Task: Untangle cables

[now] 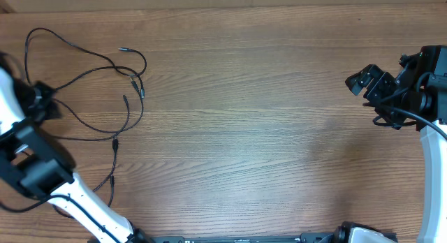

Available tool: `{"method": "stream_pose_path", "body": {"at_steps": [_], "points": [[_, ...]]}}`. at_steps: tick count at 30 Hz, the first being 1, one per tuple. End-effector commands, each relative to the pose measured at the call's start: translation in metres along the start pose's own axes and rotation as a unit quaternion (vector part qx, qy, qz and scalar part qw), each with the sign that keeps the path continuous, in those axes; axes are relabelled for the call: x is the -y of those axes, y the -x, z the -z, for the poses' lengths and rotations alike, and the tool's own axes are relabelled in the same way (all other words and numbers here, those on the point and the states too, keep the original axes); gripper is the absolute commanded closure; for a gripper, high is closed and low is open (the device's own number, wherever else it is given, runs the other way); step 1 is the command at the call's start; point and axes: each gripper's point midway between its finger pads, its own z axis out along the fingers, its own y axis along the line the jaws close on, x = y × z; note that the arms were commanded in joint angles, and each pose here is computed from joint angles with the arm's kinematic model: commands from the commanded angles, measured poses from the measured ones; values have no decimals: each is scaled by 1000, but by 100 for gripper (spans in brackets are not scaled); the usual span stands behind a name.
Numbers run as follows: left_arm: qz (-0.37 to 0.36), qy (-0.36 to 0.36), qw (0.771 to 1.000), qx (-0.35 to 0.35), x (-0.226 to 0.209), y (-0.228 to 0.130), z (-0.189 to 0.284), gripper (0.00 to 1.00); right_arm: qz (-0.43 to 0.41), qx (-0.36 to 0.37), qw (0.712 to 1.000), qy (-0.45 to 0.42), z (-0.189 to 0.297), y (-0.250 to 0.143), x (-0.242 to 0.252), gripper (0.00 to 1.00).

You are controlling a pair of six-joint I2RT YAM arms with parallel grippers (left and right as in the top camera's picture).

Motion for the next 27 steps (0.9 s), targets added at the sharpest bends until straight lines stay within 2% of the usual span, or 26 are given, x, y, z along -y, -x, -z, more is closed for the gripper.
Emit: {"method": "stream_pose_path", "body": {"at_steps": [1, 10, 16, 22, 27], "points": [[-84, 9, 996, -35, 27, -31, -18, 96, 5, 21, 1000, 6, 10, 8, -6, 0], [-137, 70, 987, -49, 54, -69, -27, 96, 5, 21, 1000, 6, 10, 8, -6, 0], [-173, 137, 975, -39, 56, -83, -34, 96, 5, 21, 1000, 6, 10, 8, -6, 0], [-198, 177, 960, -86, 47, -119, -69, 96, 5, 21, 1000, 6, 10, 8, -6, 0], [-212, 187, 954, -98, 43, -134, -96, 96, 5, 21, 1000, 6, 10, 8, -6, 0]]}}
